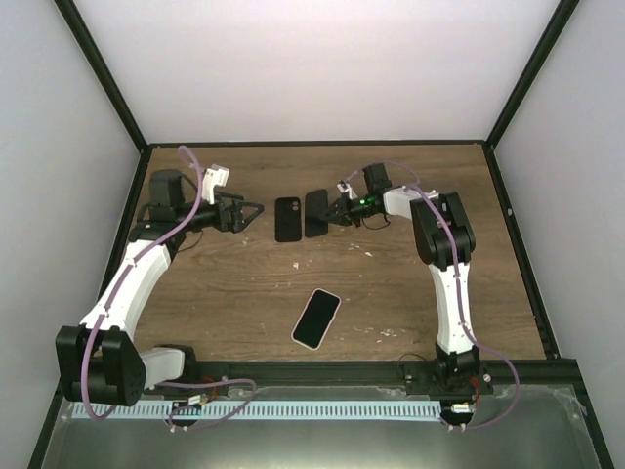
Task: Take the phone out of the phone case
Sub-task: Place the phone at the center of the board.
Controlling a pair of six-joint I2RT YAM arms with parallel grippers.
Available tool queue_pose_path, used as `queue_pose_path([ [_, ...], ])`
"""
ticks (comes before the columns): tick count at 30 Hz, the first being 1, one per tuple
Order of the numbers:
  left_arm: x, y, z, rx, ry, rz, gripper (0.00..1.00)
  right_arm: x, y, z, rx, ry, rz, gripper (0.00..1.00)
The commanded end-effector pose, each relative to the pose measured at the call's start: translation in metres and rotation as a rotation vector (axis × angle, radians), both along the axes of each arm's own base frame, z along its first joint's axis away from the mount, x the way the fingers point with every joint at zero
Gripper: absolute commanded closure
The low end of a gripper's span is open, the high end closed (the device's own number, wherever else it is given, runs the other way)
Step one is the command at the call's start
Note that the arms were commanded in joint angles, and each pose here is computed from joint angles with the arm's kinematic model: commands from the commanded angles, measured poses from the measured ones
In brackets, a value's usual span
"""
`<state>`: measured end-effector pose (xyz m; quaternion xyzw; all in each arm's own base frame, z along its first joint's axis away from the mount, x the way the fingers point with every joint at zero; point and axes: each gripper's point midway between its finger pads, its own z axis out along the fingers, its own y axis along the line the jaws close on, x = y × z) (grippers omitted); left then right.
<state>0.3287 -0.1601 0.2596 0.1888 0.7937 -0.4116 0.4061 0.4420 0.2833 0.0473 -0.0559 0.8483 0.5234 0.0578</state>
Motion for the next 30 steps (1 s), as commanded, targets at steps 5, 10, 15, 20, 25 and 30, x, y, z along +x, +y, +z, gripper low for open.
queue_pose_path([
  [5, 0.004, 0.002, -0.001, 0.000, -0.011, 0.010, 0.00, -0.001, 0.015, 0.013, 0.062, 0.011, 0.055, 0.95],
  [10, 0.006, 0.002, -0.003, 0.000, -0.004, 0.011, 0.00, -0.009, 0.021, 0.011, 0.060, 0.038, 0.064, 0.97],
  [15, 0.005, 0.002, -0.003, 0.000, -0.003, 0.014, 0.00, -0.007, 0.021, 0.010, 0.014, 0.021, 0.050, 0.82],
  [20, 0.005, 0.003, -0.004, 0.000, -0.002, 0.017, 0.00, -0.007, 0.026, 0.016, -0.030, -0.038, 0.060, 0.62],
  [25, 0.005, 0.003, -0.005, 0.002, -0.003, 0.020, 0.00, -0.010, 0.036, 0.023, -0.091, -0.118, 0.085, 0.47],
  [30, 0.004, 0.004, -0.004, 0.011, -0.015, 0.029, 0.00, -0.005, 0.034, 0.022, -0.220, -0.200, 0.054, 0.35],
])
